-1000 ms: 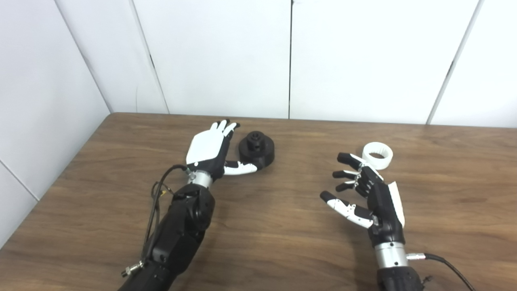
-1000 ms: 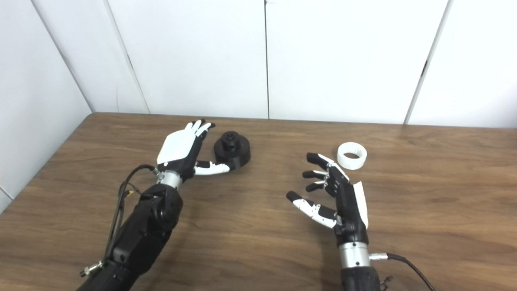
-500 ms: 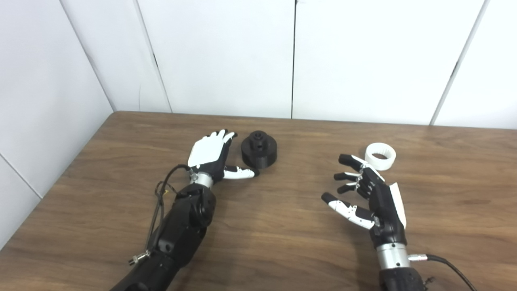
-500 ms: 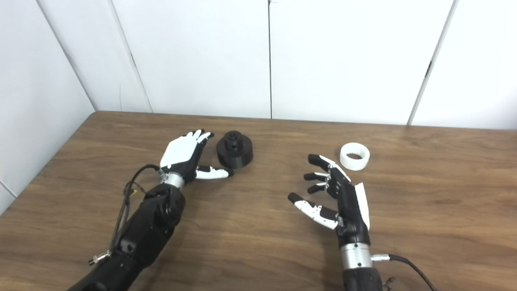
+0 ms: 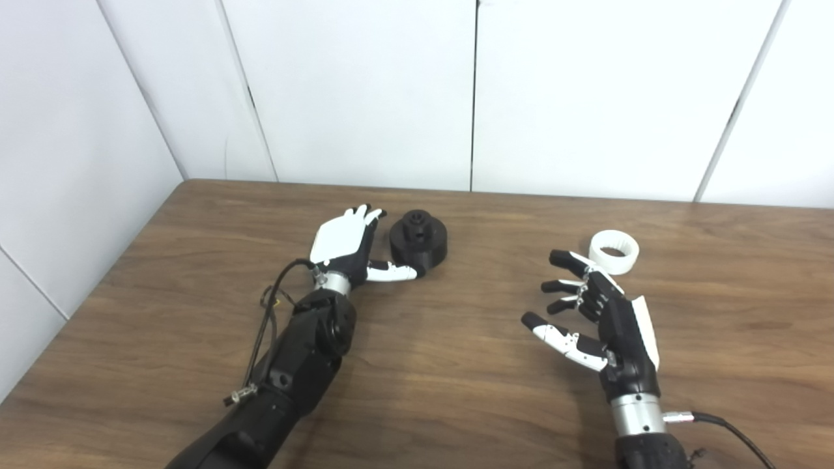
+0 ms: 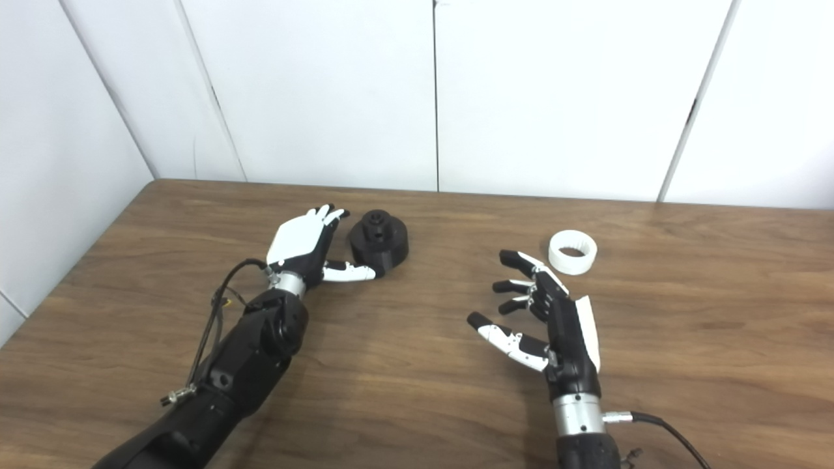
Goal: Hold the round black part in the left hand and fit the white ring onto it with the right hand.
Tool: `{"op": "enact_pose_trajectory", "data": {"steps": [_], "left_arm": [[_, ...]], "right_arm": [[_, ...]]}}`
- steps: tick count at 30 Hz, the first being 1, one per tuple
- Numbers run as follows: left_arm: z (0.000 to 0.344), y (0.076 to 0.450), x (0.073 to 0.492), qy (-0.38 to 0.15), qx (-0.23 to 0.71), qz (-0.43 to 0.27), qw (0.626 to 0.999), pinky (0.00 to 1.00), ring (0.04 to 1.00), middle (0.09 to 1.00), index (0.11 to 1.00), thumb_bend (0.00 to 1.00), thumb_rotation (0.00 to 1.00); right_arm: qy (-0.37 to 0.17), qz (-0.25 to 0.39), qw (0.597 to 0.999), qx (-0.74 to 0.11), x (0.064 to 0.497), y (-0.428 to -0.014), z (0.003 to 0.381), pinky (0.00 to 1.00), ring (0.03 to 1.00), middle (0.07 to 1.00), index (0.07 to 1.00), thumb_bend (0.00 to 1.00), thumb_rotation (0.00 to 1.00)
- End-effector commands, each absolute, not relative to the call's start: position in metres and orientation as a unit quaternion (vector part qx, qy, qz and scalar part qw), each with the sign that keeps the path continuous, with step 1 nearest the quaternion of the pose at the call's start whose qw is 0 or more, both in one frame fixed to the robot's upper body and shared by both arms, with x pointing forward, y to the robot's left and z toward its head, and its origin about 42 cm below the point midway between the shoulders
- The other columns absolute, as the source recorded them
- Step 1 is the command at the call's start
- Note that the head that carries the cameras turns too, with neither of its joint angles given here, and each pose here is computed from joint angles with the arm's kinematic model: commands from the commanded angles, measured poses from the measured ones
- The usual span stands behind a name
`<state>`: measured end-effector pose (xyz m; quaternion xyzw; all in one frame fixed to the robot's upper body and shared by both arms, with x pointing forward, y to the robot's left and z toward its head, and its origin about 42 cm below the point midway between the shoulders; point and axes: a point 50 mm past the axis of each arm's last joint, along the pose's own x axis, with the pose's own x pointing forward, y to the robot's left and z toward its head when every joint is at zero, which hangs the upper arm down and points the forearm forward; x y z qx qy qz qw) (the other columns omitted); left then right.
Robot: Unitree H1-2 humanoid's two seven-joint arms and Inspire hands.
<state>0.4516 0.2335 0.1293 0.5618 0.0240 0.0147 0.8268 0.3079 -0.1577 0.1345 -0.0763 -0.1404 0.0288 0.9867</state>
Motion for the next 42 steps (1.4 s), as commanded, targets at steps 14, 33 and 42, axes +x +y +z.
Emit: {"op": "enact_pose_trajectory", "data": {"steps": [14, 33, 42], "left_arm": [[0.152, 0.214, 0.472, -0.015, 0.566, 0.007, 0.824, 0.96, 1.0, 1.0, 0.899, 1.0, 0.64], [0.149, 0.202, 0.473, -0.025, 0.513, 0.005, 0.858, 0.93, 1.0, 0.996, 0.839, 0.97, 0.5], [0.138, 0.205, 0.477, -0.045, 0.431, 0.026, 0.901, 0.91, 0.978, 0.966, 0.715, 0.88, 0.31]], "right_arm": [[-0.115, 0.017, 0.989, -0.087, 0.294, -0.168, 0.12, 0.48, 0.637, 0.791, 0.756, 0.66, 0.09], [-0.117, 0.013, 0.99, -0.084, 0.293, -0.166, 0.12, 0.48, 0.635, 0.786, 0.754, 0.67, 0.08], [-0.113, 0.011, 0.99, -0.084, 0.292, -0.166, 0.121, 0.48, 0.637, 0.79, 0.755, 0.67, 0.08]]}}
